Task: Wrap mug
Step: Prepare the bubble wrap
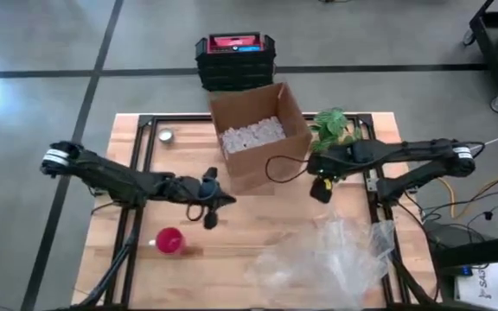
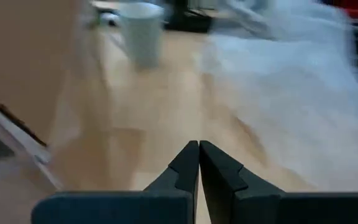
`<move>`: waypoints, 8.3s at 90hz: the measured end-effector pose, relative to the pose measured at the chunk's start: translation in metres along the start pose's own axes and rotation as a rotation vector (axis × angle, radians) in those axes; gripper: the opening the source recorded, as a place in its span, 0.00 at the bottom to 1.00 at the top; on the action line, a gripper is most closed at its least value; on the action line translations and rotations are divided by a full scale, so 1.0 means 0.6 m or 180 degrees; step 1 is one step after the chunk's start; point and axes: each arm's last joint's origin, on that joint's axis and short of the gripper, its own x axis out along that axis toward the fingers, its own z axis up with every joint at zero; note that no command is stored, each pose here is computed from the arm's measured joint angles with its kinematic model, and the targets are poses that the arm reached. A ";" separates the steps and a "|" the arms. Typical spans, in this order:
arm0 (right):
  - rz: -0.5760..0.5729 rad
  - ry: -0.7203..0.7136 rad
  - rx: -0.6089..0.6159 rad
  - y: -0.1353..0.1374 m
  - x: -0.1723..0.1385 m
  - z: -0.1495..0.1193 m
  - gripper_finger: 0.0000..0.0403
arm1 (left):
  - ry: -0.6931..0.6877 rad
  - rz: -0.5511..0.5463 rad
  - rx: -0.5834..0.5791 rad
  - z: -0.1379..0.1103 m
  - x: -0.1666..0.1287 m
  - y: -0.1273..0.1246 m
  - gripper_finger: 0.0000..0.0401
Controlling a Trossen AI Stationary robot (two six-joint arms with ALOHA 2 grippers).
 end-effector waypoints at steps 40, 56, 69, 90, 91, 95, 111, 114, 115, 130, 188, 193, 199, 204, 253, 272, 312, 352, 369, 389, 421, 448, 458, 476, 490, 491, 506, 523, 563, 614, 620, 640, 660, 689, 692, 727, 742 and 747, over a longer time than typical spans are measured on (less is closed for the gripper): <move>0.0253 -0.0257 -0.0200 0.044 -0.040 -0.007 0.51 | 0.0091 0.1670 0.0075 -0.019 0.013 0.032 0.00; 0.0692 -0.0341 -0.0274 0.094 -0.050 -0.022 0.50 | 0.0084 0.1566 0.0061 -0.014 0.010 0.033 0.00; 0.1296 -0.0399 -0.0350 0.166 -0.064 -0.054 0.49 | -0.0163 0.0782 0.0116 0.032 -0.021 0.000 0.00; 0.1457 -0.0151 -0.0807 0.293 -0.004 -0.109 0.49 | -0.0350 -0.0421 0.0041 0.066 -0.068 -0.033 0.00; 0.1448 -0.0139 -0.0831 0.298 0.001 -0.110 0.49 | -0.0350 -0.0436 0.0034 0.066 -0.068 -0.033 0.00; 0.1394 -0.0085 -0.0936 0.317 0.018 -0.113 0.49 | -0.0341 -0.0471 0.0008 0.064 -0.070 -0.035 0.00; 0.1278 0.0207 -0.1429 0.382 0.084 -0.106 0.47 | -0.0263 -0.0475 0.0032 0.056 -0.064 -0.038 0.00; 0.1299 0.0271 -0.1507 0.393 0.095 -0.104 0.47 | -0.0228 -0.0475 0.0043 0.053 -0.061 -0.039 0.00; 0.1303 0.0284 -0.1531 0.397 0.098 -0.104 0.47 | -0.0217 -0.0479 0.0045 0.052 -0.060 -0.039 0.00; 0.1130 0.0583 -0.1739 0.430 0.152 -0.103 0.46 | -0.0118 -0.0489 0.0057 0.044 -0.050 -0.042 0.00; 0.0902 -0.0505 -0.1499 0.404 -0.035 -0.026 0.01 | -0.0218 -0.0668 0.0072 0.093 -0.087 -0.054 0.00; 0.0759 -0.0910 -0.1388 0.384 -0.075 -0.018 0.01 | -0.0242 -0.0669 0.0091 0.108 -0.098 -0.052 0.00; 0.0571 -0.1376 -0.1272 0.359 -0.116 -0.011 0.00 | -0.0229 -0.0650 0.0156 0.122 -0.109 -0.050 0.00; 0.0405 -0.1728 -0.1126 0.340 -0.144 -0.007 0.00 | -0.0212 -0.0614 0.0249 0.134 -0.119 -0.049 0.00; -0.0175 -0.2543 -0.0996 0.341 -0.124 0.032 0.01 | 0.0400 -0.0150 0.0457 0.170 -0.183 -0.023 0.00; -0.0569 -0.2058 -0.1140 0.391 0.028 0.037 0.01 | 0.0613 -0.0096 0.0448 0.158 -0.184 -0.019 0.00; -0.0340 -0.1493 -0.1116 0.445 0.284 0.082 0.01 | 0.0552 -0.0099 0.0324 0.160 -0.183 -0.020 0.00; 0.0139 -0.1557 -0.1268 0.428 0.124 0.144 0.45 | 0.0587 -0.0087 0.0268 0.154 -0.180 -0.020 0.00; 0.0359 -0.1147 -0.1457 0.399 0.049 0.094 0.56 | 0.0642 -0.0064 0.0152 0.136 -0.170 -0.021 0.00; 0.0331 -0.0960 -0.1267 0.378 0.063 0.009 0.58 | 0.0536 -0.0101 -0.0155 0.077 -0.130 -0.026 0.00; 0.0196 -0.0990 -0.0947 0.354 0.163 -0.039 0.49 | 0.0673 -0.0158 -0.0311 -0.019 -0.038 -0.047 0.00; 0.0179 -0.1201 -0.0777 0.321 0.162 0.017 0.44 | 0.1156 -0.0288 -0.0124 -0.070 0.040 -0.075 0.00; 0.0643 -0.0915 -0.0705 0.321 0.166 0.021 0.43 | 0.1266 -0.0419 -0.0109 -0.084 0.062 -0.084 0.00; 0.1424 -0.0472 -0.1045 0.389 0.175 -0.043 0.40 | 0.1384 -0.0328 -0.0066 -0.101 0.074 -0.081 0.00; 0.1220 -0.0517 -0.1222 0.437 0.220 -0.107 0.37 | 0.1335 -0.0237 -0.0037 -0.102 0.073 -0.078 0.00; 0.1195 -0.0505 -0.1222 0.439 0.224 -0.110 0.36 | 0.1327 -0.0236 -0.0040 -0.101 0.073 -0.078 0.00; 0.1190 -0.0236 -0.1196 0.460 0.237 -0.121 0.31 | 0.1273 -0.0232 -0.0068 -0.098 0.073 -0.078 0.00; 0.1097 -0.0444 -0.1402 0.451 0.114 -0.068 0.24 | 0.1135 -0.0276 -0.0128 -0.077 0.065 -0.080 0.00; -0.0520 -0.0075 -0.0457 0.290 0.103 -0.145 0.25 | 0.0517 -0.0471 0.0041 0.009 0.077 -0.077 0.09; 0.0105 -0.0452 -0.0165 0.236 0.192 -0.207 0.48 | 0.1539 -0.0860 0.0327 0.008 0.289 -0.047 0.62; 0.0103 -0.0463 -0.0192 0.237 0.194 -0.207 0.48 | 0.1552 -0.0964 0.0340 0.022 0.289 -0.058 0.48; -0.0014 -0.0419 -0.0203 0.239 0.219 -0.207 0.44 | 0.1675 -0.1225 0.0437 0.070 0.242 -0.106 0.04; -0.0150 -0.0285 -0.0065 0.236 0.244 -0.210 0.39 | 0.1339 -0.1141 0.0533 0.149 0.100 -0.196 0.01; -0.0138 -0.0224 0.0259 0.233 0.241 -0.210 0.31 | 0.1155 -0.1504 0.0335 0.143 -0.050 -0.305 0.00; -0.0148 -0.0221 0.0320 0.232 0.241 -0.210 0.30 | 0.1219 -0.1606 0.0337 0.131 -0.060 -0.323 0.00; -0.0104 -0.0224 0.0491 0.226 0.233 -0.201 0.38 | 0.1426 -0.1715 -0.0291 0.016 -0.041 -0.426 0.09; 0.0194 -0.0399 0.0290 0.231 0.178 -0.178 0.49 | 0.1623 -0.2111 -0.0655 0.050 -0.049 -0.433 0.25; 0.0353 -0.0504 0.0162 0.233 0.153 -0.168 0.52 | 0.1559 -0.2271 -0.0790 0.080 -0.063 -0.436 0.30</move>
